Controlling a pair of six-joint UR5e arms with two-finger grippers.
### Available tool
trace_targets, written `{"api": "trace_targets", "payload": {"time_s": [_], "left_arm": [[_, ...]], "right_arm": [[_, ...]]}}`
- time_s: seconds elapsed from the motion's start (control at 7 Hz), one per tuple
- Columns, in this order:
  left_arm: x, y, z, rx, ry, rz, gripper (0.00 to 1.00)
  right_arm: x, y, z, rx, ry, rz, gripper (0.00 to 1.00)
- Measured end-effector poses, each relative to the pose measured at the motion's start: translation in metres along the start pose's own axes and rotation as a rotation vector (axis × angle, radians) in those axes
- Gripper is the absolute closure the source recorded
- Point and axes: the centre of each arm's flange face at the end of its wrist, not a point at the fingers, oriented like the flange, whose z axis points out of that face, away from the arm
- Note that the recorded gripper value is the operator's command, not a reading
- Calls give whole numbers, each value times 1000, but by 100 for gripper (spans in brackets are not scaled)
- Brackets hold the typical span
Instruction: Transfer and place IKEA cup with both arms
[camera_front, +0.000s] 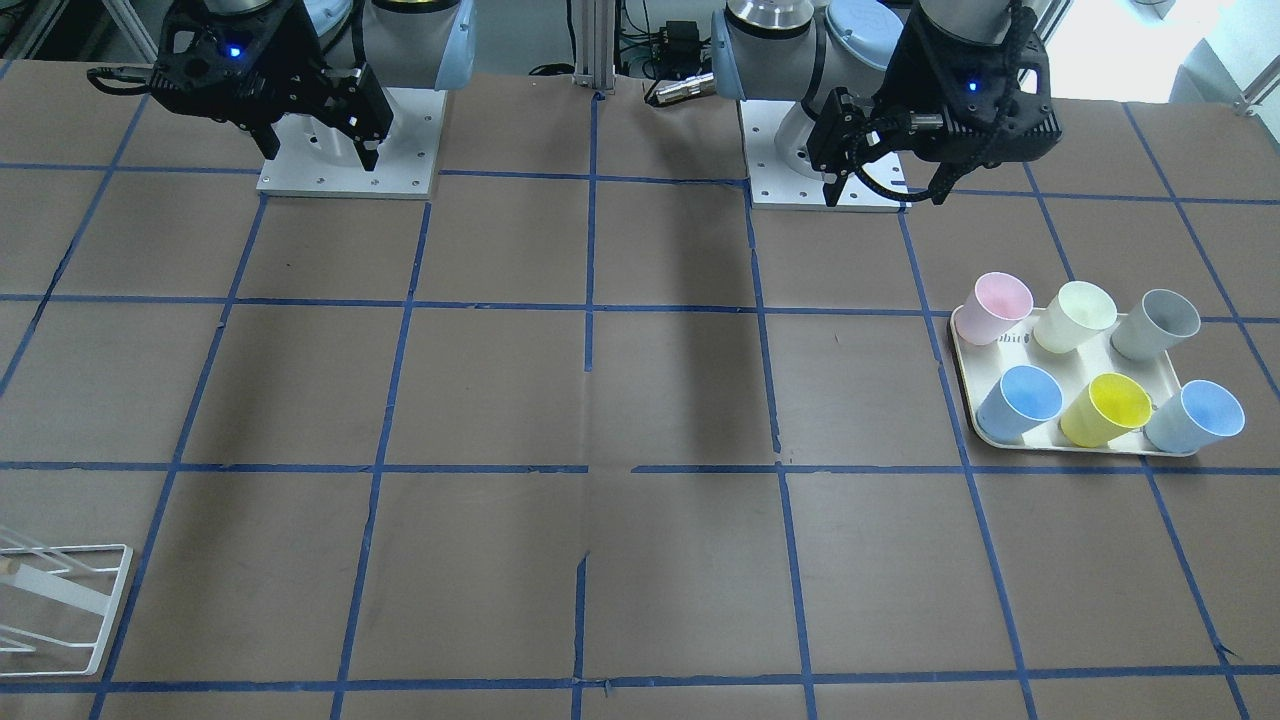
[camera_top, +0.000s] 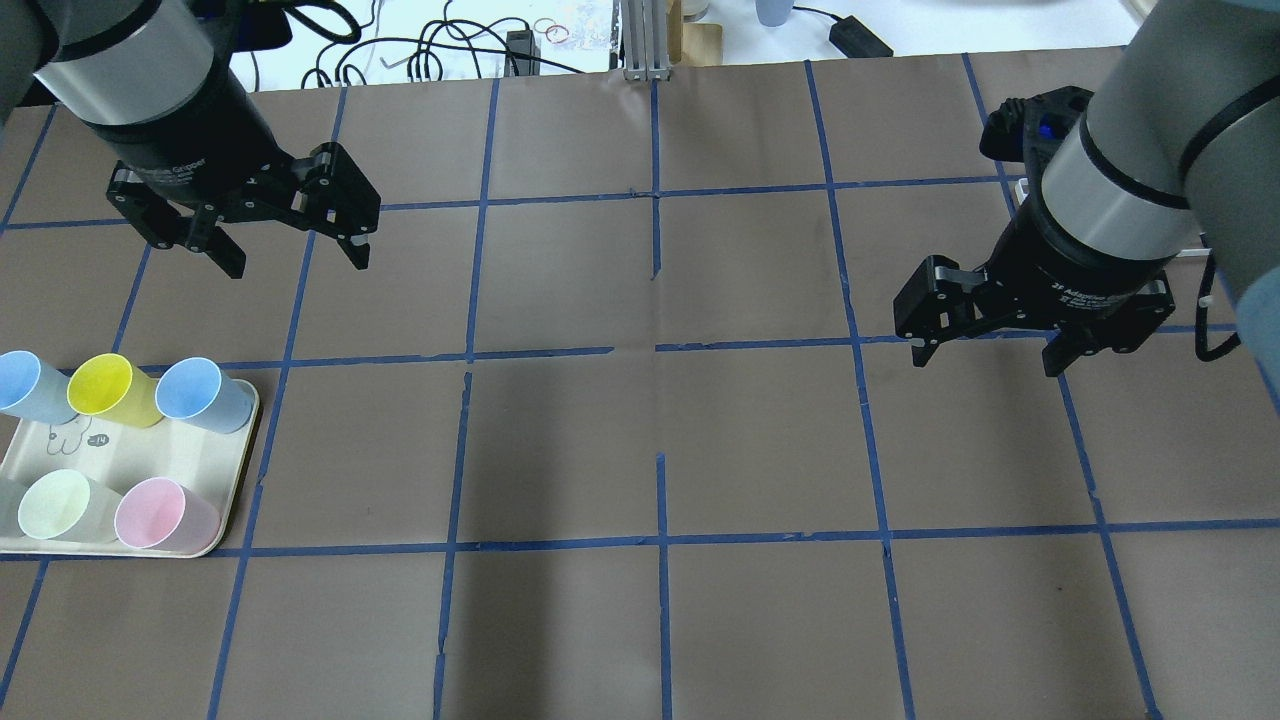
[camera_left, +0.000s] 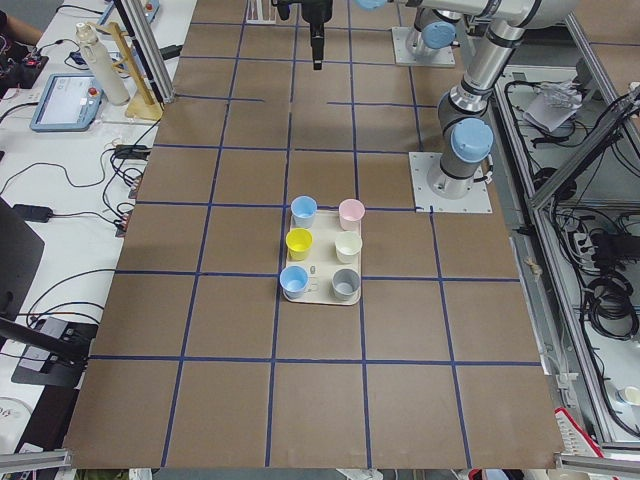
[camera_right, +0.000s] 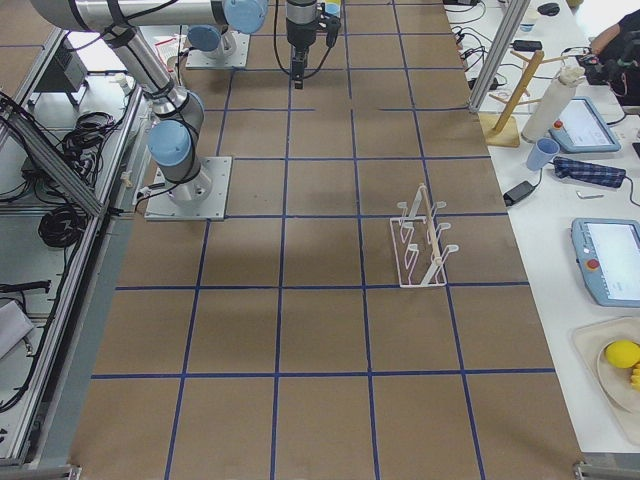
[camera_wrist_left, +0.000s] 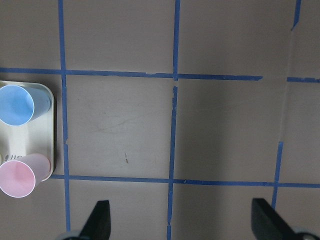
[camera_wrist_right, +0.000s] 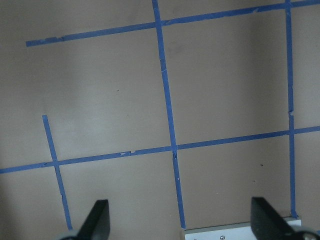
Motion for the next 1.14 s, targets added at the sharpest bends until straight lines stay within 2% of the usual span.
{"api": "trace_targets", "payload": {"time_s": [0.29, 0.43, 1.14], "left_arm": [[1, -27, 11, 38, 1, -2, 0], [4, -34, 18, 36, -2, 6, 0], [5, -27, 18, 34, 0, 72, 0]], "right_arm": [[-1, 0, -2, 6, -10, 3, 0], [-2, -1, -1, 5, -12, 3, 0], [-3, -15, 1, -2, -7, 2, 0]]}}
